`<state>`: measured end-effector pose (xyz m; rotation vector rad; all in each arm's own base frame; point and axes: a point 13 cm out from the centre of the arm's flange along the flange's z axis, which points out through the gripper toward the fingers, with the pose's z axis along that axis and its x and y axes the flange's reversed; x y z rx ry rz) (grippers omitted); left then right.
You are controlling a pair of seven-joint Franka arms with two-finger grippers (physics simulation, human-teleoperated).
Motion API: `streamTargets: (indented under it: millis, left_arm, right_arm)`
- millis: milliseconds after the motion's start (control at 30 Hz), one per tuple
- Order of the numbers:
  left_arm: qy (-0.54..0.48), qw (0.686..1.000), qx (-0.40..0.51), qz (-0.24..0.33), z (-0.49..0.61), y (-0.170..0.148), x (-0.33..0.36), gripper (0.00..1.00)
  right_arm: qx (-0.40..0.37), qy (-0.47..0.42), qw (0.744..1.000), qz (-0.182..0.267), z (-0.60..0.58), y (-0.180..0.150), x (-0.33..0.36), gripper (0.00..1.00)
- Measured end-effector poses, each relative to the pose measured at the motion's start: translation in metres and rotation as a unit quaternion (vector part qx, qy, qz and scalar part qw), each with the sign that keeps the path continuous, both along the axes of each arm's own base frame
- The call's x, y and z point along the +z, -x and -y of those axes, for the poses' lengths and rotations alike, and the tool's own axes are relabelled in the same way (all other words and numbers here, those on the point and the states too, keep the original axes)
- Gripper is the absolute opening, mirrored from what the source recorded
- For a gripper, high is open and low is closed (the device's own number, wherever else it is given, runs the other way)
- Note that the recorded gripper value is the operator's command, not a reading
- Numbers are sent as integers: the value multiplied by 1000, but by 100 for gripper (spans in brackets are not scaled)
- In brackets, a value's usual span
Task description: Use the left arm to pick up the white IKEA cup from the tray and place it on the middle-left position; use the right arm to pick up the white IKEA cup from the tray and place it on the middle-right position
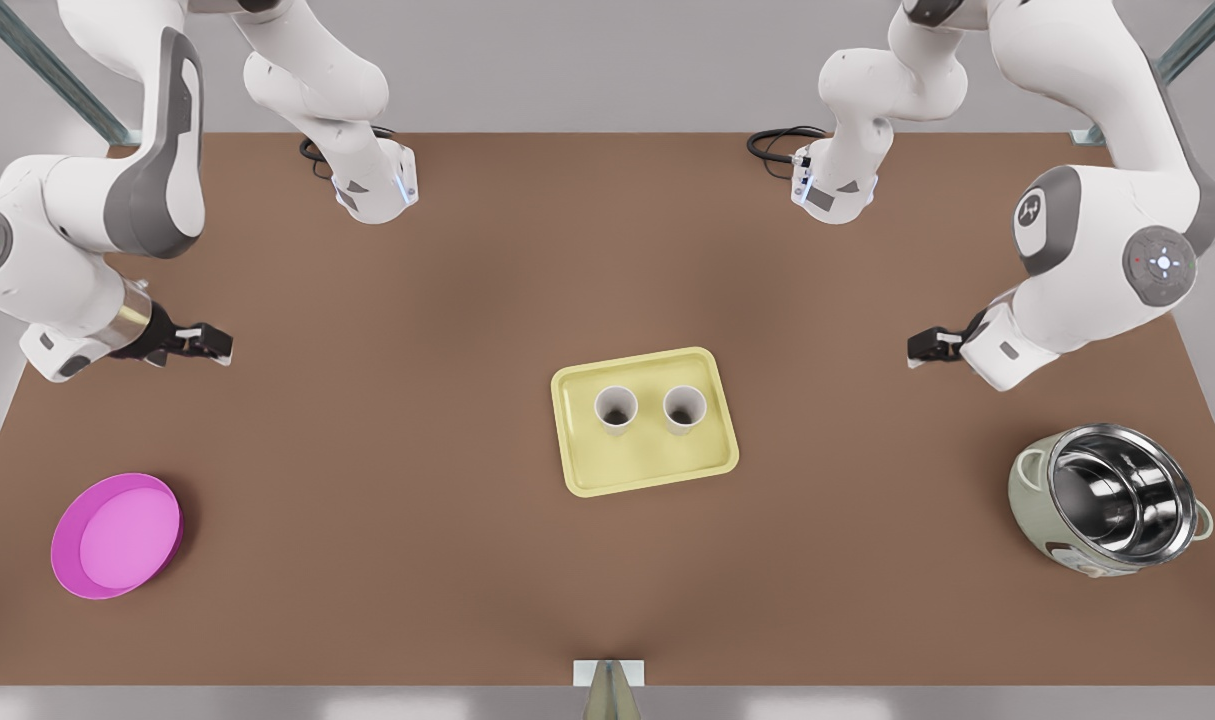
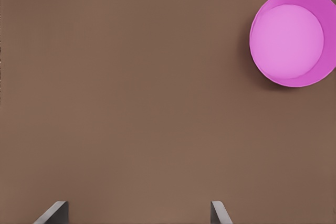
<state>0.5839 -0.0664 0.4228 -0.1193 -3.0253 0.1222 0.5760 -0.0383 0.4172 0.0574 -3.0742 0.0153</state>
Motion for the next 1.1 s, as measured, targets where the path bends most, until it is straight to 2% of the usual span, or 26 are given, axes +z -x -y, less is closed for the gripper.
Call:
streamTargets:
  millis: [133,233,333,400,533,600,700,933,1100]
  left_arm:
    - [-3,1000,-7,5,17,-9,-14,100]
    - [-3,1000,-4,8,15,-13,-17,100]
    - [-4,1000,-6,5,18,-17,-26,100]
    - [-5,1000,-8,5,21,-19,-30,100]
    - [-6,1000,-7,8,21,-22,-33,100]
    - [-6,1000,-8,9,22,-23,-35,100]
    - [-6,1000,-8,11,23,-24,-35,100]
    - [-7,1000,-8,12,23,-25,-37,100]
    - [-7,1000,-7,12,23,-27,-40,100]
  right_arm:
    - [10,0,1000,17,-2,-9,3,100]
    - [38,-3,999,12,-33,-17,-15,100]
    - [132,-5,991,-8,-174,-20,-55,100]
    - [194,-7,981,-14,-292,-11,-89,100]
    - [253,15,967,-6,-457,29,-153,100]
    - [247,22,969,1,-498,46,-184,100]
    - [212,19,977,20,-532,53,-209,100]
    - [110,18,992,53,-538,36,-234,100]
    - [42,-26,997,62,-545,27,-256,100]
